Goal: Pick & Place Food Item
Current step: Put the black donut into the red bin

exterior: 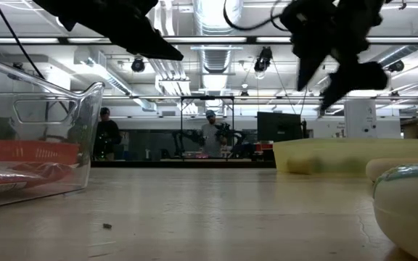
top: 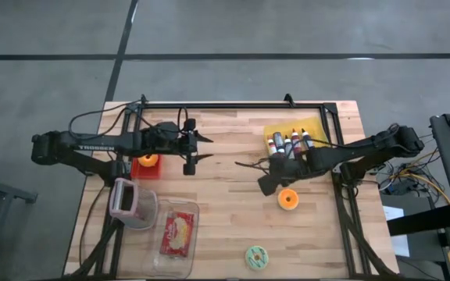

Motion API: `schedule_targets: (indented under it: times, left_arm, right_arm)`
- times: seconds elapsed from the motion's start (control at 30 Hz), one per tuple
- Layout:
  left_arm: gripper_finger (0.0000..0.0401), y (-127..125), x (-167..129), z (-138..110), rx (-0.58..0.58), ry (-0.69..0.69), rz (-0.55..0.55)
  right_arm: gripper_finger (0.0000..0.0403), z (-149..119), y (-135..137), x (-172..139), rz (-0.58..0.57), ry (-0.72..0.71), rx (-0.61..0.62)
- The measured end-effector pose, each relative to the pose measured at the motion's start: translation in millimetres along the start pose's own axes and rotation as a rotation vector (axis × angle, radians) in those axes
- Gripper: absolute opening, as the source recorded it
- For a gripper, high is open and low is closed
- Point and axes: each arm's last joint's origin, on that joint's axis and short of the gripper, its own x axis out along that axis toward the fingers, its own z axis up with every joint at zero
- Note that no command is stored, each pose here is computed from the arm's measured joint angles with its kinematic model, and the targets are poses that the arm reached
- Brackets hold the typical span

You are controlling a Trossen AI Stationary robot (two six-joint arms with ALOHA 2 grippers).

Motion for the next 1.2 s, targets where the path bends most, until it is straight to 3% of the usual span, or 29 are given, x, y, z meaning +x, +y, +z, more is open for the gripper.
schedule_targets:
  times: [0.1,0.33,0.63,0.97,1.2]
  left_arm:
    - [0.0223,0,0,0,0.000,0.001,0.003]
    - [0.0223,0,0,-1,0.018,0.009,0.001]
    - [0.0223,-1,0,-2,0.018,0.022,-0.004]
    - [0.0223,-1,0,-2,0.023,0.022,-0.003]
    - [0.0223,0,0,-2,0.026,0.023,-0.001]
  right_arm:
    - [0.0249,-5,-4,-5,-0.071,0.081,0.095]
    - [0.0249,-24,0,-10,-0.095,0.157,0.212]
    - [0.0249,-47,-12,-5,-0.194,0.181,0.273]
    - [0.0249,-53,-24,6,-0.228,0.134,0.281]
    - [0.0249,-56,-27,19,-0.164,0.136,0.283]
